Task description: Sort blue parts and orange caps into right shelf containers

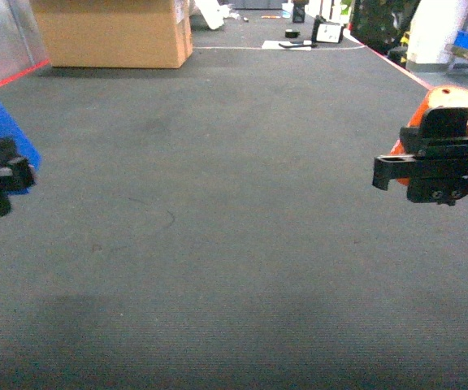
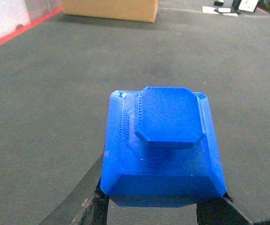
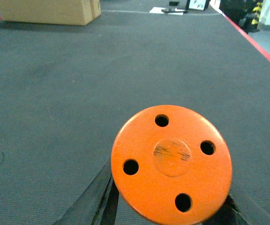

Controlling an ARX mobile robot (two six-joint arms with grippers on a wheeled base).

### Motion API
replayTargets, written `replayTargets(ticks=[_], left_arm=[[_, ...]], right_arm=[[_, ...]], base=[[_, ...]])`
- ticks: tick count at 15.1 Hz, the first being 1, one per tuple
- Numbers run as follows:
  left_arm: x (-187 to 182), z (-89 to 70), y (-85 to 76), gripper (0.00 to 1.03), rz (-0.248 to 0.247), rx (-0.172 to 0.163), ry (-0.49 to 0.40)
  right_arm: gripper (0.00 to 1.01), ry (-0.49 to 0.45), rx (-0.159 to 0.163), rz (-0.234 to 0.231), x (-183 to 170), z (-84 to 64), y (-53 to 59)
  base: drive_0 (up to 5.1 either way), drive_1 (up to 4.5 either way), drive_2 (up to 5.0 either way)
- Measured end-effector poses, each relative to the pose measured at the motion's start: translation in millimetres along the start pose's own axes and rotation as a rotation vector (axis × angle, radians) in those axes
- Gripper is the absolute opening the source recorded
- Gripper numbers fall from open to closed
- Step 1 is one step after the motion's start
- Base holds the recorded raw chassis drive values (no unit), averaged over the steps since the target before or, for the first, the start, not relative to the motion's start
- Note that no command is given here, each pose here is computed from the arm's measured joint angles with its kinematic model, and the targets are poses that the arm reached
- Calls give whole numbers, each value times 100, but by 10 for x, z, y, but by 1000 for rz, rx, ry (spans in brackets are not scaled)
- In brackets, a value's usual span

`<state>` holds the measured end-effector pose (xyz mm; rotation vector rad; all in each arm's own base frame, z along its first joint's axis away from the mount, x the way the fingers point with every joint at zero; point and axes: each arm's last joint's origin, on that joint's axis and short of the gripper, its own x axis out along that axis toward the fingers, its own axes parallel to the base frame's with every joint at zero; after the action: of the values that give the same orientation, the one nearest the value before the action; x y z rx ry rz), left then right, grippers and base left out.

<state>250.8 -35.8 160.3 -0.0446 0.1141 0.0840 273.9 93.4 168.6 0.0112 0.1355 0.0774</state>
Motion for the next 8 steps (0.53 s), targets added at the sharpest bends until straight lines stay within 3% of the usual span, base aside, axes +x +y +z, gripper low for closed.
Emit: replayTargets(ticks=[2,6,8], left_arm=[[-221,123,21,44,20,-18,-79],[-577,337,-6,44,-13,-33,-190],[-666,362,-28,44,-32,-10,-192]], right_arm=[[42,-63,-13,-21,-201,99,-24],[42,-163,-19,-33,-591,304,-77],[42,-157,-33,-45,-741,277,-86]], base=[[0,0,0],[0,0,0],[0,0,0]])
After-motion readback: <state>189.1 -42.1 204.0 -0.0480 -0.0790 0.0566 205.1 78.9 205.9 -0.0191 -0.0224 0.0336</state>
